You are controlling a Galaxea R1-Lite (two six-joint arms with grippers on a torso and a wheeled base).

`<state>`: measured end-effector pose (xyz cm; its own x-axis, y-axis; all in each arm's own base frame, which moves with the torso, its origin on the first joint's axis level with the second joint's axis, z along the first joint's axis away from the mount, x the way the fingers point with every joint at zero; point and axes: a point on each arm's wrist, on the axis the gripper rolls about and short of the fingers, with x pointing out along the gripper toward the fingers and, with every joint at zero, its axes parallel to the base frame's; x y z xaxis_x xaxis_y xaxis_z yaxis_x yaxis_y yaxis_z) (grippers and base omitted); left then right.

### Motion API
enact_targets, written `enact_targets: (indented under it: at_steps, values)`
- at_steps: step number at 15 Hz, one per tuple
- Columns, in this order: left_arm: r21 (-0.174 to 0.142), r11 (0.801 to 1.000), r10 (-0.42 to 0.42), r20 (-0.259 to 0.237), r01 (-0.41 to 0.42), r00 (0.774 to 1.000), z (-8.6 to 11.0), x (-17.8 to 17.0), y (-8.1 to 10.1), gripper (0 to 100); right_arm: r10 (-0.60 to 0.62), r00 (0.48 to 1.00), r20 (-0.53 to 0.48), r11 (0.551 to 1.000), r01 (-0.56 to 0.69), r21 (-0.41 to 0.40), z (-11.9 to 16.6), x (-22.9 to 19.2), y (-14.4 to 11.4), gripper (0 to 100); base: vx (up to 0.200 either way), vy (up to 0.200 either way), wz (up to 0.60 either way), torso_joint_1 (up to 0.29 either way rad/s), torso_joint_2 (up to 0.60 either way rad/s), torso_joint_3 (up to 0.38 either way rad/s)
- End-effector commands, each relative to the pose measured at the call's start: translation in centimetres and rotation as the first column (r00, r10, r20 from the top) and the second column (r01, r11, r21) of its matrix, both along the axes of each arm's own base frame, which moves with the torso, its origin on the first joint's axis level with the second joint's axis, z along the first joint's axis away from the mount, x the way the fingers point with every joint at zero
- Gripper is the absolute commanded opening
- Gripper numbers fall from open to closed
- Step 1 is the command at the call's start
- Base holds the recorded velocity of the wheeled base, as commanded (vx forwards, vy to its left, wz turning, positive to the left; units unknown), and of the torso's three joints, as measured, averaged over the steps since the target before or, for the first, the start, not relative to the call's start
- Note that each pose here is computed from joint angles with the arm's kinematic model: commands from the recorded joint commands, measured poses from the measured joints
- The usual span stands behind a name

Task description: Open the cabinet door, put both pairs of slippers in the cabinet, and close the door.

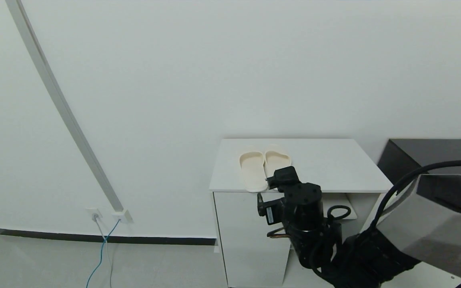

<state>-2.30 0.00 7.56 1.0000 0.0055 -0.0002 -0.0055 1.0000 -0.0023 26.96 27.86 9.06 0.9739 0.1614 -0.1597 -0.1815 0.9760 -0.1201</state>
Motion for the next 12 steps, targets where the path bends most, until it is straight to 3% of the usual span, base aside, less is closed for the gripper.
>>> enact_targets:
  at_steps: [1,4,12]
  values:
    - [-0.001,1.0,0.001,0.0,-0.001,1.0,0.0,0.0,0.0,0,-0.016,1.0,0.002,0.987,0.015,0.158,6.4,0.2,0.5,100,0.0,0.0,0.0,0.0,0.0,0.0]
    - [-0.001,1.0,0.001,-0.001,-0.001,1.0,0.0,0.0,0.0,0,-0.042,0.994,-0.104,0.974,0.064,0.215,8.2,0.6,0.8,100,0.0,0.0,0.0,0.0,0.0,0.0]
    - [-0.001,1.0,-0.001,-0.001,0.001,1.0,0.0,0.0,0.0,0,-0.068,0.98,-0.188,0.98,0.101,0.172,3.8,1.5,1.7,100,0.2,0.0,0.0,0.001,0.0,0.002]
